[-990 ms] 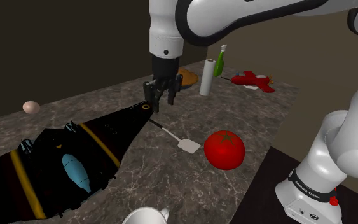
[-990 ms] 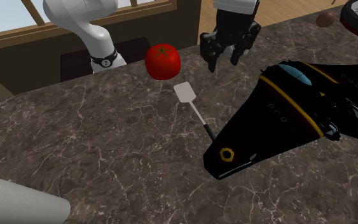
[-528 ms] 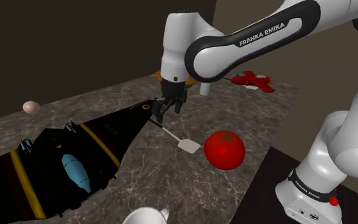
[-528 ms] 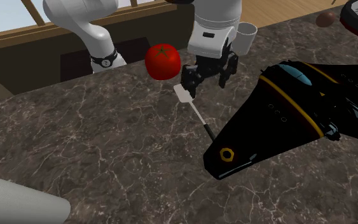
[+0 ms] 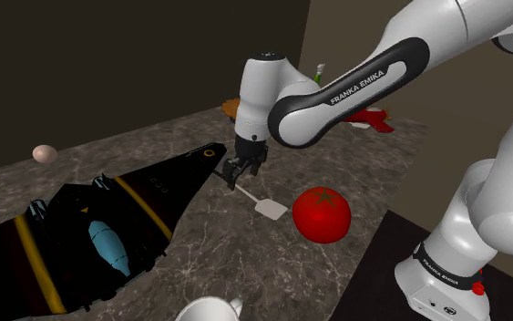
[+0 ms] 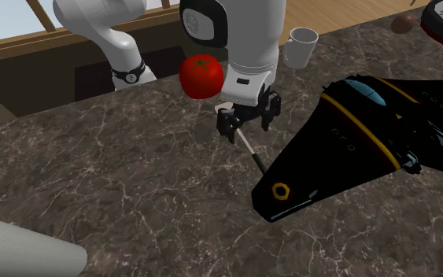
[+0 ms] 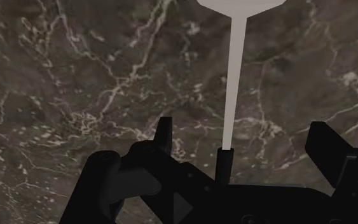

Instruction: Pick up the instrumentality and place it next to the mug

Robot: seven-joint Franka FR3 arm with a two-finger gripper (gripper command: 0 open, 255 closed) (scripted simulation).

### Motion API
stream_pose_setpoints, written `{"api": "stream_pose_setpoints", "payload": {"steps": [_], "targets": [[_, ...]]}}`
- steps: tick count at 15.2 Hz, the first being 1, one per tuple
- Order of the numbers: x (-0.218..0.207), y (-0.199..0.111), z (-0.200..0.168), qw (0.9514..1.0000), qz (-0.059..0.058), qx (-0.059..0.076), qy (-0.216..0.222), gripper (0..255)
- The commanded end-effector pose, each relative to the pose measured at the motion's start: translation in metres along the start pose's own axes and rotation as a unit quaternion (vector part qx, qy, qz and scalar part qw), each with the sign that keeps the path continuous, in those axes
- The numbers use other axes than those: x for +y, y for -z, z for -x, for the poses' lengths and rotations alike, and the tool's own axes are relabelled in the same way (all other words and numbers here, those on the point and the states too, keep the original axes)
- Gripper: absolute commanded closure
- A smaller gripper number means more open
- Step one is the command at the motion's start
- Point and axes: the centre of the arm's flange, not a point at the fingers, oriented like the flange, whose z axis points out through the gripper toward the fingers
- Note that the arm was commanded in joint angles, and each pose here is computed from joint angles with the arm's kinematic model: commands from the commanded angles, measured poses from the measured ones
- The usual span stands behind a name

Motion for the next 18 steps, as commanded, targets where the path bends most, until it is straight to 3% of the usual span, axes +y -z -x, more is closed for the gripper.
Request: {"api": "stream_pose_setpoints", "payload": {"steps": [1,10,11,18], "targets": [[0.0016,-0.011,-0.0004,1.0,0.0,0.0,0.0,0],[0.0016,-0.0192,-0.0004,1.0,0.0,0.0,0.0,0],[0.0016,-0.0192,-0.0004,1.0,0.0,0.0,0.0,255],[0.0016,-0.0192,-0.0004,1.0,0.0,0.0,0.0,255]]}}
